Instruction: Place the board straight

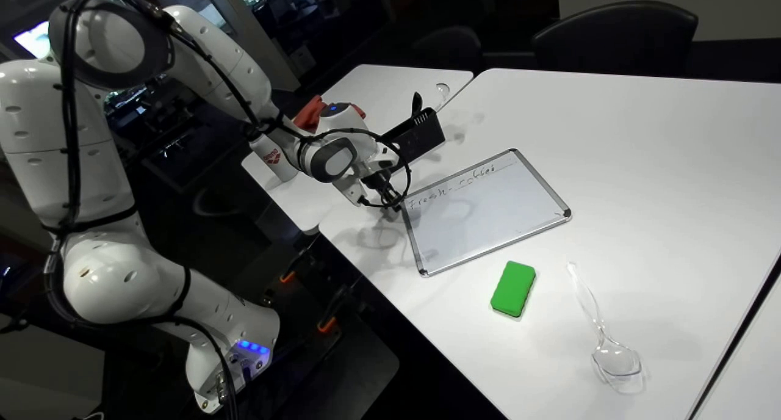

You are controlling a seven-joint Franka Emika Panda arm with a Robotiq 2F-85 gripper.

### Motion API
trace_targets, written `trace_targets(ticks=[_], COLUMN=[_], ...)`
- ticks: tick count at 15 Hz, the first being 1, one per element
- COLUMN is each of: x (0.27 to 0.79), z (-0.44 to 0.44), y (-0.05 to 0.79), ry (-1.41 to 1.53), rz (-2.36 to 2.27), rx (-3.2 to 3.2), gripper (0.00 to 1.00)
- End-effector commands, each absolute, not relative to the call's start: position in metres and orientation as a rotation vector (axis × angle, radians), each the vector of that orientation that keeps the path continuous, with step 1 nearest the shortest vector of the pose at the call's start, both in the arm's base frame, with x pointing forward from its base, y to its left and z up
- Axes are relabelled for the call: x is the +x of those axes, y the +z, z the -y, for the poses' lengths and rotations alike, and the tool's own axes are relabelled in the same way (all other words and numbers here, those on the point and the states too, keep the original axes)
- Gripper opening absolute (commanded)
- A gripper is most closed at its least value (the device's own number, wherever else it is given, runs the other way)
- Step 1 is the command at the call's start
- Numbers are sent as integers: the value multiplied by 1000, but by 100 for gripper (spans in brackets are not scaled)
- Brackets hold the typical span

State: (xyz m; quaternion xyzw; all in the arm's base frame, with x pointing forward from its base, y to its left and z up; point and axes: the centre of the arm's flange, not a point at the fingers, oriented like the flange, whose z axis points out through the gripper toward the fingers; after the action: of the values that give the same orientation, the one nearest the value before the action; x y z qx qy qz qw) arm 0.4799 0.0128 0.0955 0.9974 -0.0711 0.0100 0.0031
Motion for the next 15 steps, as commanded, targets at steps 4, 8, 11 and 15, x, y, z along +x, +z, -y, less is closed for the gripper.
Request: trace_targets(ticks=[4, 8, 11, 15], x=[509, 531, 540, 509], z=[16, 38, 40, -3], y=[105, 115, 116, 149], ry=[167, 198, 182, 212], rz=[298, 345, 330, 199], rx=[3076, 3053, 3079, 3191], gripper=[0, 0, 0, 0])
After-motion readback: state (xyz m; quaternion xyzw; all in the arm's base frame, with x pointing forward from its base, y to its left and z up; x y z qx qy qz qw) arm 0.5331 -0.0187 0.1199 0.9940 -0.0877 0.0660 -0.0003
